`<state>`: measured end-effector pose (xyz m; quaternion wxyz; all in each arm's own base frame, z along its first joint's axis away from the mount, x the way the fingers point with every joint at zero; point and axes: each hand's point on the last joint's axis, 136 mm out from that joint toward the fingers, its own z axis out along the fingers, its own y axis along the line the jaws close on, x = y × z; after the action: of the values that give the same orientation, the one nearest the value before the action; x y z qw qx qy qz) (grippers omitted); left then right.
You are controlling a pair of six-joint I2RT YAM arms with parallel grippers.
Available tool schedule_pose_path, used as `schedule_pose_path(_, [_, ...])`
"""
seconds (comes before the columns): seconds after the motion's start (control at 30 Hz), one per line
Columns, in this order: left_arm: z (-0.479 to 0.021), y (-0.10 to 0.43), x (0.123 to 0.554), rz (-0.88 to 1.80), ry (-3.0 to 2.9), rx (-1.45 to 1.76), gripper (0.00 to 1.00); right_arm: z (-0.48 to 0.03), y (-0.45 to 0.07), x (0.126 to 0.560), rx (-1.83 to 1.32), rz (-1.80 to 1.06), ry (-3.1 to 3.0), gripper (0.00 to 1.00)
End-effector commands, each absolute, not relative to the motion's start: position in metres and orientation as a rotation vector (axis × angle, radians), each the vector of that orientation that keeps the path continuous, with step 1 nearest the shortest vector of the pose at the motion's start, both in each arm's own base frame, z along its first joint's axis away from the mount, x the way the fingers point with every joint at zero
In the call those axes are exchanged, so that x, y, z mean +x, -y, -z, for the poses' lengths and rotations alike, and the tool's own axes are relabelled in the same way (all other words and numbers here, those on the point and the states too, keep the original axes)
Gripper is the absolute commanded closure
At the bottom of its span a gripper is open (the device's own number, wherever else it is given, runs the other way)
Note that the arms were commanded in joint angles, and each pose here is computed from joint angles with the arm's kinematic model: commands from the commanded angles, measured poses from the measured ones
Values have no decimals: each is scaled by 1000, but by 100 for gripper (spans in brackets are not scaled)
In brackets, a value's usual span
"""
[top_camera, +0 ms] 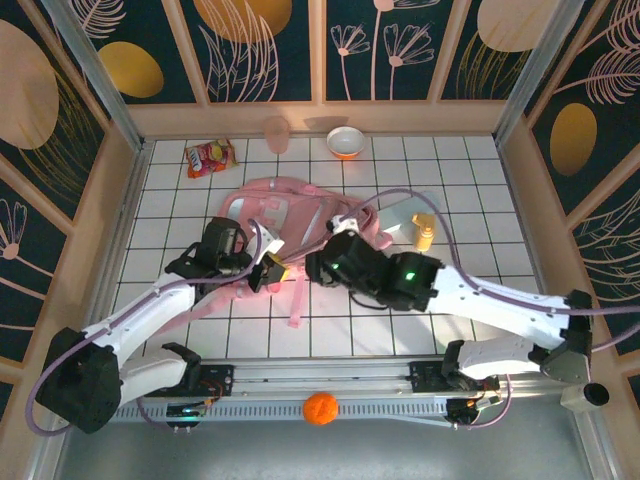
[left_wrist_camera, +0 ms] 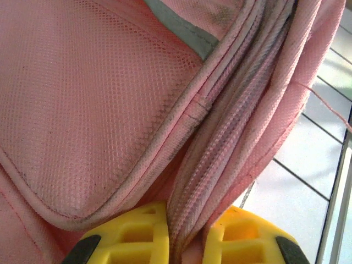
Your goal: Pack the student bag
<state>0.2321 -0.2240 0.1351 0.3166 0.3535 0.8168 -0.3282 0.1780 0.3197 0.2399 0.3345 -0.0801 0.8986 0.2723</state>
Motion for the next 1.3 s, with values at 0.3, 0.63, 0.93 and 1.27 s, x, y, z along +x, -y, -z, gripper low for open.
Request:
schedule_pose_path(0.3, [-167,244,233,1076,-2174,859,100,-173,-331,205,105,-604,-2368,59])
schedule_pose_path(0.63, [-171,246,230,1108,-2163,867,100,-164,-339,237,102,-568,-2342,60])
schedule_pose_path(0.93, [-171,245,230,1093,-2163,868,100,-153,-302,242,219,-359,-2354,77])
schedule_pose_path(1.27, [-174,244,231,1082,-2149,876,100,-147,-305,245,170,-338,-2363,77])
